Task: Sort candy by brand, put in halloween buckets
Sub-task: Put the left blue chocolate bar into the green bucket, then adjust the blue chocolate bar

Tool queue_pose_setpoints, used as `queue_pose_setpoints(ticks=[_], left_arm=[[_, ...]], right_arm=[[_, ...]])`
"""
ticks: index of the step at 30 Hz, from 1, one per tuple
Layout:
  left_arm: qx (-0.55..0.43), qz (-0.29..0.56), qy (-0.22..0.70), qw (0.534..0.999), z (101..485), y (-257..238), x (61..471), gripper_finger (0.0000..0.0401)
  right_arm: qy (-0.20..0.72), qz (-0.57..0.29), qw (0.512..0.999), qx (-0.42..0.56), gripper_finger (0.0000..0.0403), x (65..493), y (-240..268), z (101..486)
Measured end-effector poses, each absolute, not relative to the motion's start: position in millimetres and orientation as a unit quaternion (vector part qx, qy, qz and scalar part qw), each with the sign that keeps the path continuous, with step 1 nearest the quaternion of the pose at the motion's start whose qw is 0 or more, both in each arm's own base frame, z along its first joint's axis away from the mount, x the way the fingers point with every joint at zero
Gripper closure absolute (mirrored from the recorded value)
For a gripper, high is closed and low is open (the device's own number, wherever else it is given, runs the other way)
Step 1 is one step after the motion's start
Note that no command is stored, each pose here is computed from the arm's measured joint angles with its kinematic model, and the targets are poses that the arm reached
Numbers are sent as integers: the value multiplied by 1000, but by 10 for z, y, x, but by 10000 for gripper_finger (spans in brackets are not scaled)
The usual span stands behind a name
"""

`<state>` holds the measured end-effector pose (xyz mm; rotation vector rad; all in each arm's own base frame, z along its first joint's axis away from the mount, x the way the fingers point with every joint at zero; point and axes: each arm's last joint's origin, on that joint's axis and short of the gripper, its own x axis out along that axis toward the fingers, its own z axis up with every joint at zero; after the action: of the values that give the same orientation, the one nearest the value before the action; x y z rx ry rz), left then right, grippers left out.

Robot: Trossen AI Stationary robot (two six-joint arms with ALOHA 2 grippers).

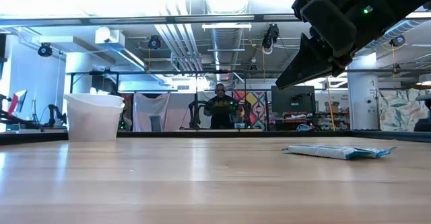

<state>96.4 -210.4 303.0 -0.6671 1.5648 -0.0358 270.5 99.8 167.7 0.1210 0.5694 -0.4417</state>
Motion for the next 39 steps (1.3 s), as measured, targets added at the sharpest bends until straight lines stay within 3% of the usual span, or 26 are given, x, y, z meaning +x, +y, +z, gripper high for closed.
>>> queue_pose_setpoints(ticks=[4, 12, 18, 26, 31, 34, 39], left_arm=[[-350, 76, 710, 607, 3005, -2368, 649, 308], [-290, 91, 663, 685, 2755, -2638, 703, 306], [-254, 130, 691, 665, 2493, -2699, 855, 298], [-255, 143, 684, 668, 2443, -2789, 1058, 237], [-265, 124, 679, 673, 2614, -2806, 1187, 192], [-251, 130, 660, 696, 2734, -2749, 1276, 180], [-186, 131, 585, 779, 2867, -2607, 1482, 177]], right_arm=[[278, -216, 934, 59, 390, 2705, 999, 1677], [278, -216, 934, 59, 390, 2705, 998, 1678], [278, -216, 934, 59, 390, 2705, 999, 1677], [278, -216, 934, 59, 390, 2705, 998, 1677], [278, -216, 934, 59, 390, 2705, 999, 1677], [279, -216, 934, 59, 390, 2705, 998, 1677], [278, -216, 934, 59, 390, 2705, 998, 1678]])
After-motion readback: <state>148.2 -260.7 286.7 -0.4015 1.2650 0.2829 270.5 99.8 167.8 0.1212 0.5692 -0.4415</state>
